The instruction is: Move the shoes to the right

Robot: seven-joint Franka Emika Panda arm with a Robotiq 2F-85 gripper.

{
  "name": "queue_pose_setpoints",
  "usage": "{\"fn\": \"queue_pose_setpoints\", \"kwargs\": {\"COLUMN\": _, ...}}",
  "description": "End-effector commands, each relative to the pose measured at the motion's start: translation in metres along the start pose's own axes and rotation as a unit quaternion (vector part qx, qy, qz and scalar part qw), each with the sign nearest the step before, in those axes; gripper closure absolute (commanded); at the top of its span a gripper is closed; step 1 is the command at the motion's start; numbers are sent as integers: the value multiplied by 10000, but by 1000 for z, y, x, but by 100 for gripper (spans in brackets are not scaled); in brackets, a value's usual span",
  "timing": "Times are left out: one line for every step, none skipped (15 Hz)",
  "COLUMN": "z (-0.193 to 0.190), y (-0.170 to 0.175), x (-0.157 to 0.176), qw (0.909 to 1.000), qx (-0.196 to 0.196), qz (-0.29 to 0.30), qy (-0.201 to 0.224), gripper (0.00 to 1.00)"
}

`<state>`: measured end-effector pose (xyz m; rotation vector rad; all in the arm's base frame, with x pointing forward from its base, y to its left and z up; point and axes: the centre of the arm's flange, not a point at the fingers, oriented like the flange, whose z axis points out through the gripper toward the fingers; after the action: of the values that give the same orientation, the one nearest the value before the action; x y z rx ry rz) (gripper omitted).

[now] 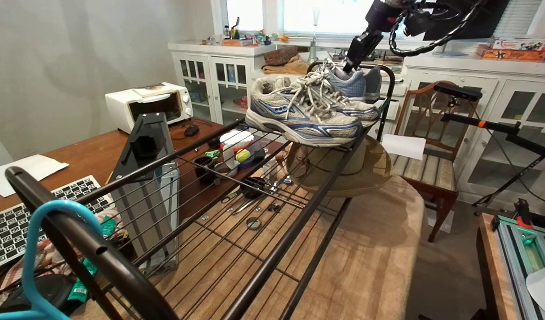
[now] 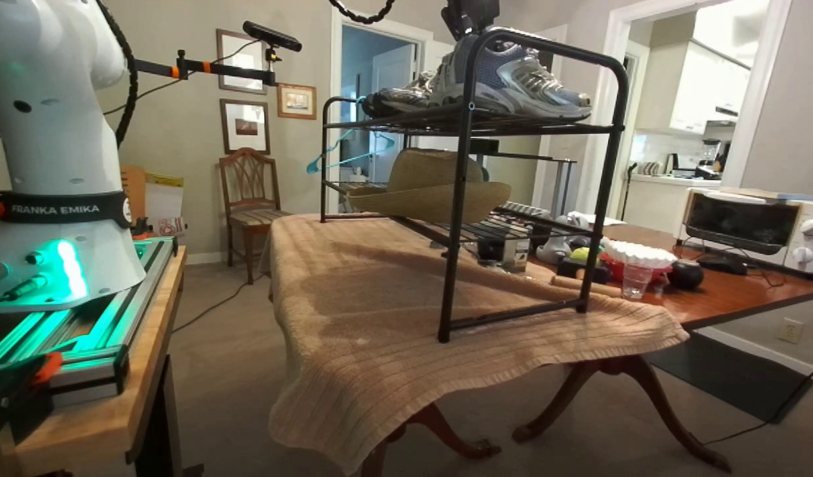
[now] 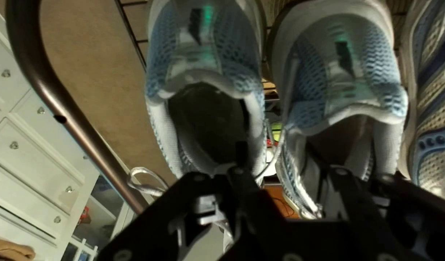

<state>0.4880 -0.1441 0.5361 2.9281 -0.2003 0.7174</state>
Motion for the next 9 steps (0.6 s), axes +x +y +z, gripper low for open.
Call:
{"fn": "queue_pose_setpoints", "kwargs": {"z": -18, "y": -5, "x": 5, "qw": 9993, "qx": -73, "qz": 327, "qy": 177, "gripper": 28}}
{"fn": "queue_pose_setpoints", "kwargs": {"z": -27, "y": -8, "x": 10, "qw": 9988, "qx": -42, "qz": 438, "qy": 200, "gripper": 19}}
{"fn": "queue_pose_setpoints", "kwargs": {"z": -34, "y": -10, "x": 13, "qw": 9984, "qx": -37, "qz": 507, "qy": 247, "gripper": 13}}
{"fn": "queue_pose_setpoints", "kwargs": {"z": -44, "y": -12, "x": 17, "qw": 9977, "qx": -34, "qz": 635, "qy": 221, "gripper": 4}}
{"fn": "queue_pose_setpoints", "kwargs": {"z": -51, "y": -14, "x": 21, "qw": 9970, "qx": -48, "qz": 743, "qy": 225, "gripper": 1}}
{"fn": "queue_pose_setpoints", "kwargs": {"z": -60, "y": -17, "x": 26, "qw": 9958, "qx": -71, "qz": 902, "qy": 108, "gripper": 0}}
{"fn": "queue_pose_setpoints", "kwargs": {"z": -66, "y": -19, "x": 28, "qw": 9950, "qx": -81, "qz": 998, "qy": 58, "gripper": 0}}
{"fn": "queue_pose_setpoints", "kwargs": {"z": -73, "y": -21, "x": 30, "qw": 9943, "qx": -75, "qz": 1066, "qy": -37, "gripper": 0}}
{"fn": "queue_pose_setpoints", "kwargs": {"z": -78, "y": -24, "x": 31, "qw": 9939, "qx": -85, "qz": 1094, "qy": -88, "gripper": 0}}
